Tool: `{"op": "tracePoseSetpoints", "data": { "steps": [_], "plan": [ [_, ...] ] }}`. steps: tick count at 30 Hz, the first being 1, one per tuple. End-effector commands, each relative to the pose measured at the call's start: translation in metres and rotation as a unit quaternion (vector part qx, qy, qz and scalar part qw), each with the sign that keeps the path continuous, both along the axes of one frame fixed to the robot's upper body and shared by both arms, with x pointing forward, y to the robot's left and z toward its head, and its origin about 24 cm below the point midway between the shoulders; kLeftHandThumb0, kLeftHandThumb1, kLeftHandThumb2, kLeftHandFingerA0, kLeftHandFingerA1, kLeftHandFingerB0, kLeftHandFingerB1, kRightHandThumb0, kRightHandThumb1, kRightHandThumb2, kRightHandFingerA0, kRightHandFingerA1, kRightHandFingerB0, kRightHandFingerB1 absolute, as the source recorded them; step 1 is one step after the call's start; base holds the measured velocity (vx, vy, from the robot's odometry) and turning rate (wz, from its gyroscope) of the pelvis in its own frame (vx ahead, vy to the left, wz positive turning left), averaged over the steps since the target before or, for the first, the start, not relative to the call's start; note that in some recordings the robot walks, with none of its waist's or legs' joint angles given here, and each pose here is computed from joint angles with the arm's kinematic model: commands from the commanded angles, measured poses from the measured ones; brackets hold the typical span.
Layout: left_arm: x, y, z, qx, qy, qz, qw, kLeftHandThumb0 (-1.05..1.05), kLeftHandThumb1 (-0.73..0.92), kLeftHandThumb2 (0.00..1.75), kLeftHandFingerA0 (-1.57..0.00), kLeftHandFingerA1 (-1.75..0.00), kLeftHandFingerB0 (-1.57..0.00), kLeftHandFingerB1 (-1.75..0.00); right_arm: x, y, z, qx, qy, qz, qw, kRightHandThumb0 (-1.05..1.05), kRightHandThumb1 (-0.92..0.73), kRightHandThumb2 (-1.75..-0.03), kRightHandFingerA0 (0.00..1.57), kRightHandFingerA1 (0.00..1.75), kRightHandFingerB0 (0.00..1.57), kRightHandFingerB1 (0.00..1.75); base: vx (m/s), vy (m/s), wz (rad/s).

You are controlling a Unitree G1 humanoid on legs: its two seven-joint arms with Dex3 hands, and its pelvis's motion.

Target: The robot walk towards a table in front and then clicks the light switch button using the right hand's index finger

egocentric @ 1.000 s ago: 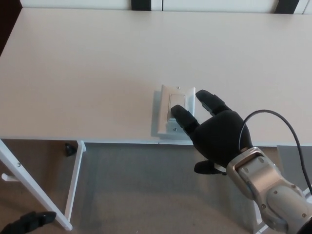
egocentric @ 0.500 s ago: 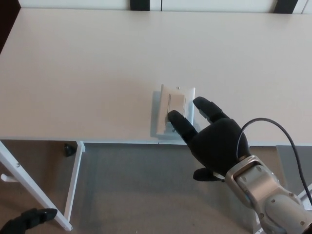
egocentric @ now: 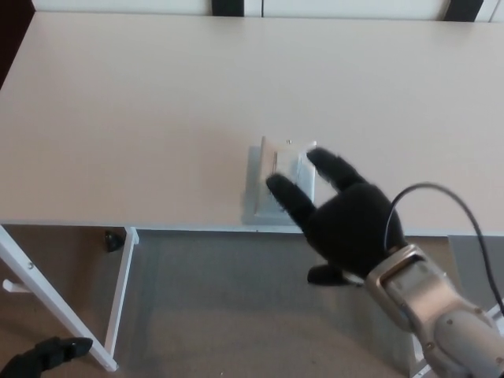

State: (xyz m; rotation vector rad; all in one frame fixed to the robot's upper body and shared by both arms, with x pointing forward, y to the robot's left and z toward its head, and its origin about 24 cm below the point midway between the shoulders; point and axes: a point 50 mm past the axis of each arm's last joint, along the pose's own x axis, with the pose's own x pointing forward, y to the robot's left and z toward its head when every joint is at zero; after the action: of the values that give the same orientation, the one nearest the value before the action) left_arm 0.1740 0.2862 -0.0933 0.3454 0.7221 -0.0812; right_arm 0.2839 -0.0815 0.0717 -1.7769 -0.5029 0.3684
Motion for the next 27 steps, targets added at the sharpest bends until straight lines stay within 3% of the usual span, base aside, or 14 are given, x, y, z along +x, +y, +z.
{"op": "tracePoseSetpoints", "data": {
  "steps": [1,4,6,9,16,22,23,25,27],
  "plan": [
    [0.001,0.009,0.003,0.011,0.005,0.003,1.000,-0.25,0.65,0.59,-0.50,-0.56,-0.34,-0.42,-0.006,-0.010,0.041,0.057,-0.022,0.017,0.998,-1.05,-0.66,-0.99,0.00,0.00,0.00,0.00,0.00,0.000,0.00],
    [0.001,0.009,0.002,0.013,0.012,0.008,1.000,-0.26,0.65,0.59,-0.51,-0.54,-0.34,-0.41,-0.035,-0.023,0.082,0.124,-0.042,0.044,0.990,-1.04,-0.66,-0.98,0.00,0.00,0.00,0.02,0.00,0.000,0.00],
    [0.001,0.009,0.002,0.013,0.013,0.009,1.000,-0.26,0.65,0.59,-0.51,-0.54,-0.34,-0.41,-0.038,-0.024,0.084,0.127,-0.041,0.046,0.990,-1.04,-0.66,-0.98,0.00,0.00,0.00,0.02,0.00,0.000,0.00],
    [-0.001,0.008,0.001,0.012,0.014,0.005,1.000,-0.27,0.64,0.59,-0.52,-0.57,-0.34,-0.42,-0.086,-0.048,0.095,0.161,-0.051,0.075,0.983,-1.05,-0.71,-1.01,0.00,0.00,0.00,0.00,0.00,0.000,0.00],
    [-0.001,0.009,0.000,0.015,0.018,0.005,1.000,-0.26,0.64,0.59,-0.53,-0.57,-0.34,-0.42,-0.151,-0.080,0.079,0.220,-0.019,0.074,0.972,-1.05,-0.73,-1.02,0.00,0.02,0.00,0.00,0.00,0.000,0.00],
    [-0.007,0.006,-0.005,0.002,0.023,0.007,1.000,-0.26,0.65,0.59,-0.51,-0.59,-0.32,-0.43,-0.184,-0.103,0.054,0.280,0.004,0.019,0.960,-1.00,-0.64,-0.96,0.00,0.04,0.00,0.01,0.00,0.000,0.00],
    [-0.007,0.006,-0.005,0.002,0.023,0.006,1.000,-0.23,0.45,0.91,-0.46,-0.67,-0.22,-0.54,-0.185,-0.108,0.048,0.306,0.024,0.004,0.952,-1.00,-0.63,-0.96,0.00,0.06,0.00,0.03,0.00,0.000,0.00],
    [-0.008,0.005,-0.005,-0.002,0.021,0.006,1.000,-0.22,0.46,0.92,-0.44,-0.65,-0.21,-0.54,-0.185,-0.121,0.030,0.397,0.113,-0.053,0.909,-0.97,-0.59,-0.92,0.00,0.07,0.14,0.11,0.00,0.000,0.00],
    [-0.008,0.004,-0.006,0.003,0.024,0.002,1.000,-0.22,0.46,0.92,-0.44,-0.65,-0.21,-0.53,-0.178,-0.136,0.006,0.425,0.158,-0.119,0.883,-0.93,-0.58,-0.93,0.00,0.11,0.11,0.18,0.00,0.000,0.00]
  ]
}}
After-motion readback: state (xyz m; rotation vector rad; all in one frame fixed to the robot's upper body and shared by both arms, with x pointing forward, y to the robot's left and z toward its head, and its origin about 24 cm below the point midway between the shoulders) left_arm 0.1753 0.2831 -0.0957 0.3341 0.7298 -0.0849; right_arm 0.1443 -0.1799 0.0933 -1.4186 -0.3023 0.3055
